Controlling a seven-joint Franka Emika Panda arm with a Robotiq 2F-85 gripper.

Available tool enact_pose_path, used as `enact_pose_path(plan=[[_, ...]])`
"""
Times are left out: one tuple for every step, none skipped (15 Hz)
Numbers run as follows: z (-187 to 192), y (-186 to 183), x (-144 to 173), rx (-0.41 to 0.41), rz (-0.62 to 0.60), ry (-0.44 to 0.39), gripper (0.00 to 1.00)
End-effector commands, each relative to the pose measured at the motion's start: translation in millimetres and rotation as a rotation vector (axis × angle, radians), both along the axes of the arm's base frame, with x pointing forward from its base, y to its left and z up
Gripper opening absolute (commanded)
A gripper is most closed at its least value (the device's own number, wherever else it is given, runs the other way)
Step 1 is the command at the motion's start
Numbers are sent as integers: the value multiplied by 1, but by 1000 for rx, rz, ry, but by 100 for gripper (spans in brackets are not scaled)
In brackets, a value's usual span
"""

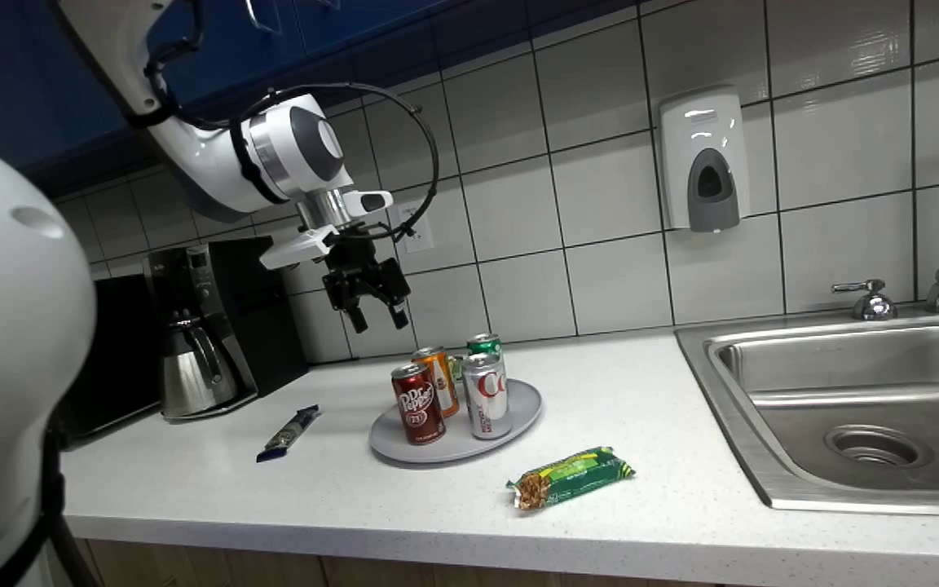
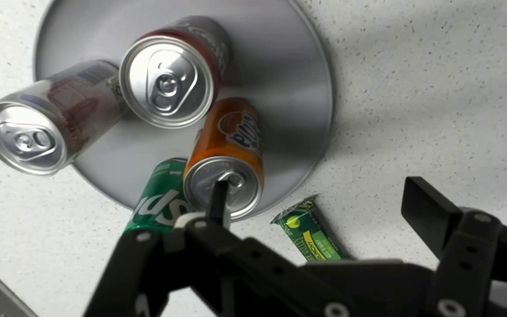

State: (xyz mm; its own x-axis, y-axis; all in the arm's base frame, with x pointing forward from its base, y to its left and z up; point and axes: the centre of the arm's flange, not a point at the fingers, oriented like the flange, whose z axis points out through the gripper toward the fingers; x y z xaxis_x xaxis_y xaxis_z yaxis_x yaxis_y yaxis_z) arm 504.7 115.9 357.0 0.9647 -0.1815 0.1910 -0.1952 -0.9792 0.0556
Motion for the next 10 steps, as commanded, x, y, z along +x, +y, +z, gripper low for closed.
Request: enact_pose_path(plan=[[0,2,-1,0,2,0,100],[0,2,-1,0,2,1,100],[-2,2,-1,0,2,3,100],[-3,1,-1,-1,1,6,100],[-3,1,0,-1,0,6,100],[-4,1,0,-1,0,7,100],[-4,1,0,-1,0,7,100],[-4,1,0,-1,0,7,100],[-4,1,0,-1,0,7,100],[-4,1,0,-1,0,7,100]])
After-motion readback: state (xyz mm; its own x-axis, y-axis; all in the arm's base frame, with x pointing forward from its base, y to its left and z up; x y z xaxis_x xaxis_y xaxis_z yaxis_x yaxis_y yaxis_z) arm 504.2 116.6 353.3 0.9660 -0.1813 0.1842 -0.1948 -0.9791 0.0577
